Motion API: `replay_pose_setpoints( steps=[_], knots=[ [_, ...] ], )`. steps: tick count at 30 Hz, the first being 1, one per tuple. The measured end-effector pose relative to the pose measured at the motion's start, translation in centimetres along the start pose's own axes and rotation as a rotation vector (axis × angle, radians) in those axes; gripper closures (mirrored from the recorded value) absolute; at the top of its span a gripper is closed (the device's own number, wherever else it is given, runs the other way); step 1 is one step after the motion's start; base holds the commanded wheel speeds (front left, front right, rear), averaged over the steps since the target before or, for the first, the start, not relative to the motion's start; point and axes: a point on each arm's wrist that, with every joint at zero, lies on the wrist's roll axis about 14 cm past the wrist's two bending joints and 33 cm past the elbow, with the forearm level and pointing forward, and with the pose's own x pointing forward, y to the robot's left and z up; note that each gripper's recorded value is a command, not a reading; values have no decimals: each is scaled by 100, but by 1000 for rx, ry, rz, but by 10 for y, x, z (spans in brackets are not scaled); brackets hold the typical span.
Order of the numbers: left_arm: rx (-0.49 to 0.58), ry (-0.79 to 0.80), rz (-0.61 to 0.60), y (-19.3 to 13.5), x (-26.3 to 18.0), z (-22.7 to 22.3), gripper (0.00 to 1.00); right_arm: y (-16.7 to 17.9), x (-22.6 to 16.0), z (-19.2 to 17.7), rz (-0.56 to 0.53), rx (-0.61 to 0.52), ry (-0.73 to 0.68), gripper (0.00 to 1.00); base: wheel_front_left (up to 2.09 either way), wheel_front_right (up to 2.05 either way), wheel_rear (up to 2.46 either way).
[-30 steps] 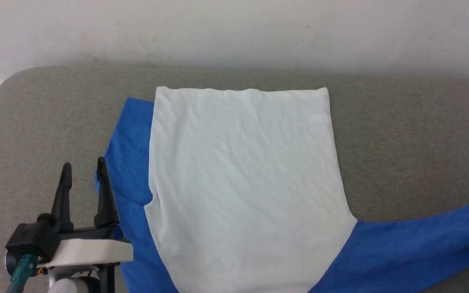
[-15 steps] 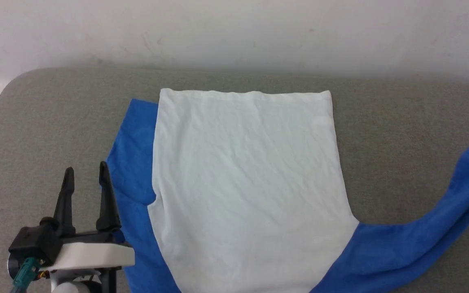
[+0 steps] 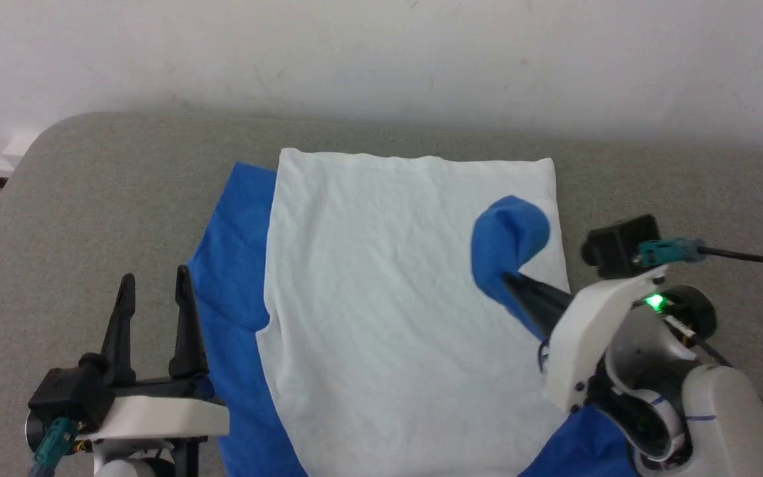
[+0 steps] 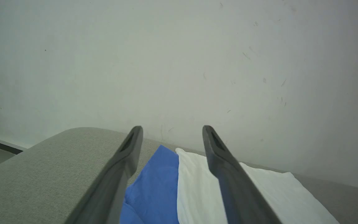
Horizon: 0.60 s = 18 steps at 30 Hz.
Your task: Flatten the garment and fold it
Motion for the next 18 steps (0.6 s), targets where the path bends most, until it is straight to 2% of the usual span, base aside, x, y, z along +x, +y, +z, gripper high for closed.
replay_pose_setpoints(
  steps=[8,18],
  knots=[
    [10,-1,34,12,-8,3,0,82,26,-39,248,-70,147,100,0,0,0],
    [11,15,66,22,-14,0,0,123,45,-97,376,-168,335,100,0,0,0]
  ],
)
